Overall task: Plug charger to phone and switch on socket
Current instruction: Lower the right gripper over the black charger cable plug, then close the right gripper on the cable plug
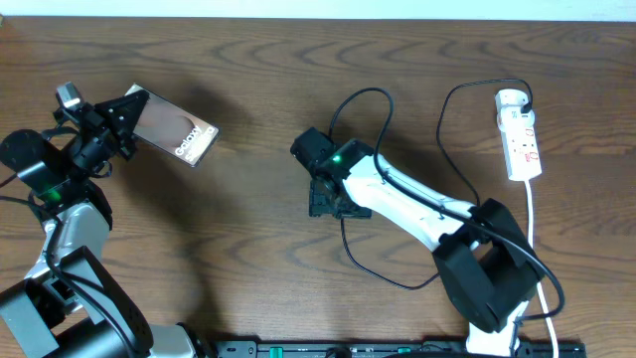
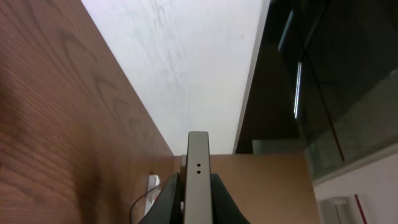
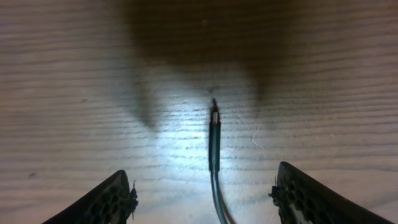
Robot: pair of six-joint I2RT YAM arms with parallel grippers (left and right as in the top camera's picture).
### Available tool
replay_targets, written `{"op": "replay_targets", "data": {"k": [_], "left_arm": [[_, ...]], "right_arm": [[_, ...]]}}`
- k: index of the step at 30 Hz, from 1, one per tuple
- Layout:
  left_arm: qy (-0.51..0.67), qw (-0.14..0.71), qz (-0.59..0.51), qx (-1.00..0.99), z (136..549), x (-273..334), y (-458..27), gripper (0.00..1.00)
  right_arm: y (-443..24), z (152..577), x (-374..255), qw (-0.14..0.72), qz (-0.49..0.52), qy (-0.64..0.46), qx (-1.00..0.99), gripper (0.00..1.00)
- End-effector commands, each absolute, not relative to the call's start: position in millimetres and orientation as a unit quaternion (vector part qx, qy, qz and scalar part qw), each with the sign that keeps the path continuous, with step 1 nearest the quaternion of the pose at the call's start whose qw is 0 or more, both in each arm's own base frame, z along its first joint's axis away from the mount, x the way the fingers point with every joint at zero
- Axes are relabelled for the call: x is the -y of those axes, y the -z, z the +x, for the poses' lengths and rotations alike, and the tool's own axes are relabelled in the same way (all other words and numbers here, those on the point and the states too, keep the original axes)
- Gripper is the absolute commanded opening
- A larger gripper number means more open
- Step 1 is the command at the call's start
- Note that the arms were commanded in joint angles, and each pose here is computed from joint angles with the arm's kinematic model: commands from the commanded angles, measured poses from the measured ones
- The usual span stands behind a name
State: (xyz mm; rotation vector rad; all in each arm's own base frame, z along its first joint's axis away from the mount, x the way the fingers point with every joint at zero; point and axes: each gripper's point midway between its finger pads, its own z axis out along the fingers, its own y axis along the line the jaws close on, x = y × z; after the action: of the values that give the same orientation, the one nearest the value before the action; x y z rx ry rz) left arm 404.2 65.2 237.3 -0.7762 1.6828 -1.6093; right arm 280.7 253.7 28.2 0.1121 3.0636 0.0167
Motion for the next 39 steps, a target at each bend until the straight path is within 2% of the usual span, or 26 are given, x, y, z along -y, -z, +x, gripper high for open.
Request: {"op": "replay_targets", "data": {"k": [1,5,15,39], "left_arm": [[0.618,0.346,-0.266,-0.654,400,-61,-248,0.07],[0.618,0.346,-0.266,-0.654,400,-61,-248,0.07],[0.617,0.348,-0.264,-0.655,400,-61,-248,0.07],[0.617,0.348,-0.264,-0.655,400,-61,-248,0.07]], "right_arm": [[-17,280,-248,0.027,0.056,0.009,-0.998,0.66],[-16,274,-246,0.010,0.058,0.008,-0.998,0.56],[-15,263,-249,-0.008,0.049,0.012,-0.999,0.40],[2,264,-248,-0.030,0.055,0.006,-0.998,0.35]]}}
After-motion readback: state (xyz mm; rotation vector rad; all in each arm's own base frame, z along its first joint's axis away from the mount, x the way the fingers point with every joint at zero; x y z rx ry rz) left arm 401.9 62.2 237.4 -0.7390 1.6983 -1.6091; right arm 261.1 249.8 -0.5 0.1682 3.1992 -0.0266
